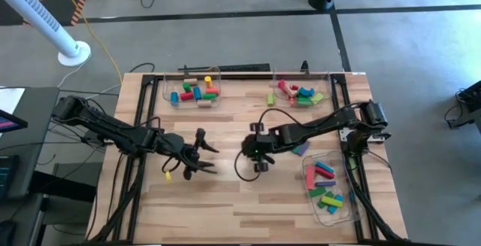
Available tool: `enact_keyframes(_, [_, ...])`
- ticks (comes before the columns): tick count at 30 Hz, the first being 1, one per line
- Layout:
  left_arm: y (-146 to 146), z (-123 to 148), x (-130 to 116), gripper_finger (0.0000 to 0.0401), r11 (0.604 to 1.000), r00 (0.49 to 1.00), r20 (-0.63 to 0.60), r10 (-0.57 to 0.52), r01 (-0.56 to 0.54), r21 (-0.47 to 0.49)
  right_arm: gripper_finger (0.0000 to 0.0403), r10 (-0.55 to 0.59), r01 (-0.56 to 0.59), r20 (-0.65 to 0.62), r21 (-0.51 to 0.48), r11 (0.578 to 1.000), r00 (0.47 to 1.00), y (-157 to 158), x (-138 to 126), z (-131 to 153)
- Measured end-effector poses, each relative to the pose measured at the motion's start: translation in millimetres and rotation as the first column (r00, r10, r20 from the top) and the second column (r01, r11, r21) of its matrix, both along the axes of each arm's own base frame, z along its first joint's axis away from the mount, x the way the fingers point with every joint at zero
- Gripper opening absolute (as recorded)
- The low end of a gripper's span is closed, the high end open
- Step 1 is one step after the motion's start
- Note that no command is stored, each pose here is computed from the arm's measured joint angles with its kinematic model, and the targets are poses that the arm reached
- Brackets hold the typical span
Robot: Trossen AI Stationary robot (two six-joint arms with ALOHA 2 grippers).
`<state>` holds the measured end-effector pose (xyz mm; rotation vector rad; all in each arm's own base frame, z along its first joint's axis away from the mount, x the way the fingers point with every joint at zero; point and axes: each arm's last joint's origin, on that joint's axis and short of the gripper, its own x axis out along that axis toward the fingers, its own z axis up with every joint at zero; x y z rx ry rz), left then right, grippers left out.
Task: Sort blocks by size
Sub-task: Put the light green arch block into the top right transparent bin
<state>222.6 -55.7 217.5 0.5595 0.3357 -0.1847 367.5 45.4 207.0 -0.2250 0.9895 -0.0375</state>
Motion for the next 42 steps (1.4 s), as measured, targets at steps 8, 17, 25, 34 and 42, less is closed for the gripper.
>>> enact_keyframes(8, [24.0, 3.0, -5.1, 0.0229, 0.978, 0.981, -0.016, 0.195, -0.193, 0.084, 0.0169, 0.06, -0.048, 0.215, -0.06, 0.997, 0.975, -12.9, 26.7, 48.0])
enact_keyframes(17, [36.3, 27.2, -54.2, 0.0229, 0.927, 0.93, -0.033, 0.366, -0.368, -0.077, 0.0169, 0.08, -0.02, 0.352, -0.17, 0.985, 0.932, -54.5, 40.3, 74.8])
enact_keyframes(25, [30.0, 12.0, -80.6, 0.0229, 0.849, 0.903, -0.193, 0.383, -0.427, -0.313, 0.017, 0.101, -0.038, 0.492, -0.137, 0.99, 0.865, -125.0, 40.5, 87.4])
enact_keyframes(34, [15.0, -21.6, -85.0, 0.0229, 0.756, 0.888, -0.242, 0.392, -0.46, -0.466, 0.017, 0.122, -0.042, 0.445, -0.186, 0.982, 0.887, -168.2, 21.7, 91.7])
enact_keyframes(42, [9.2, -19.8, -83.0, 0.0229, 0.751, 0.907, -0.19, 0.376, -0.419, -0.511, 0.017, -0.081, 0.108, 0.297, -0.074, 0.991, 0.951, -199.9, -32.7, 109.7])
